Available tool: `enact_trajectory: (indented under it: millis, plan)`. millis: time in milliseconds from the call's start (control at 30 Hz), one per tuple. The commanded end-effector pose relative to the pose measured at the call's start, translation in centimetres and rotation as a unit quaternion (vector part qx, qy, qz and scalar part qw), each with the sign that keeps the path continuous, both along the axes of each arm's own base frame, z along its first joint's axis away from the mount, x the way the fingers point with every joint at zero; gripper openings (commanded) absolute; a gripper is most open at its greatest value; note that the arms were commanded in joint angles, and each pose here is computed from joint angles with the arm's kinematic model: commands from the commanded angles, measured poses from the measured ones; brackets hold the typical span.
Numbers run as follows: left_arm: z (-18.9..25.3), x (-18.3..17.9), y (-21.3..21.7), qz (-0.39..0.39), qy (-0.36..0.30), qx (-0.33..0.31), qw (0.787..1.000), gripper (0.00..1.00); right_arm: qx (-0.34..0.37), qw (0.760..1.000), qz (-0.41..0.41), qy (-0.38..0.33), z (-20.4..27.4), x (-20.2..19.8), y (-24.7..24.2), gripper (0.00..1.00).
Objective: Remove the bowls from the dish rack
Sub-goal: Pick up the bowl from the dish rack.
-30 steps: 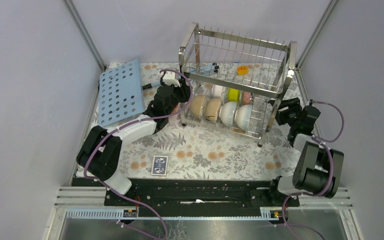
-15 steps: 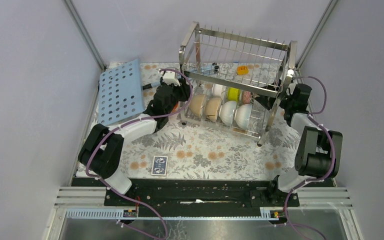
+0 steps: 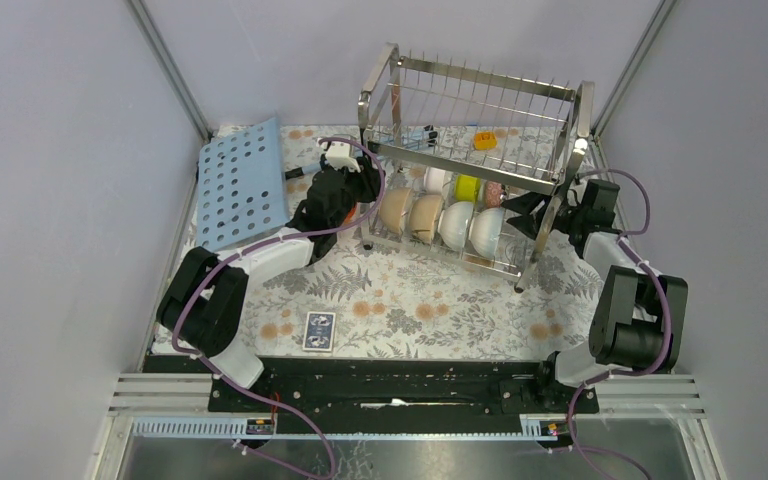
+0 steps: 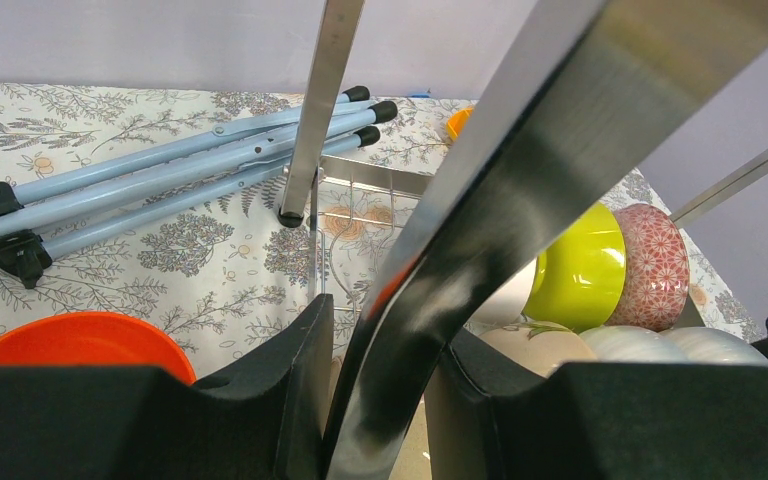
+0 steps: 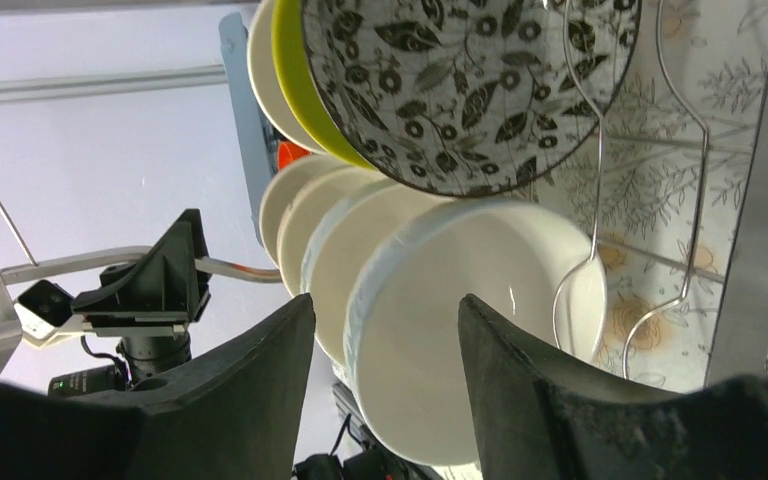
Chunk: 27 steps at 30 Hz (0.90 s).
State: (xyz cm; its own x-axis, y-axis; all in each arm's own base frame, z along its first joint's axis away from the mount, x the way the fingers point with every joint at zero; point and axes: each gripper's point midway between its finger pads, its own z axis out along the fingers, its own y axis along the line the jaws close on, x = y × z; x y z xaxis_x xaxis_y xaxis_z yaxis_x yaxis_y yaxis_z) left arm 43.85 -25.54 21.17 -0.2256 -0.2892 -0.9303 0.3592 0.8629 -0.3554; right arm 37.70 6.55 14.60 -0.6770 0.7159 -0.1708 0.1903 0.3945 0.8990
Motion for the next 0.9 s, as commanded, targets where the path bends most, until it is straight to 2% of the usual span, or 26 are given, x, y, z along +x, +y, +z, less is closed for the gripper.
enact_trajectory:
  millis: [0, 467, 700, 867]
  plan:
    - [-3.9, 1.2, 1.9, 0.064, 0.083, -0.058, 0.993, 0.0, 0.014, 0.999, 0.042, 0.012, 0.2, -1.7, 1.4, 0.6]
    - [-4.4, 0.9, 1.6, 0.056, 0.09, -0.064, 0.992, 0.0, 0.072, 0.994, 0.082, 0.012, 0.2, -1.2, 3.2, 0.49]
    - [-4.3, 0.9, 1.7, 0.057, 0.088, -0.061, 0.993, 0.0, 0.084, 0.992, 0.094, 0.012, 0.1, -0.9, 3.7, 0.39]
    - [-4.2, 0.9, 1.9, 0.059, 0.085, -0.057, 0.993, 0.0, 0.086, 0.992, 0.095, 0.011, 0.0, -1.0, 3.8, 0.27]
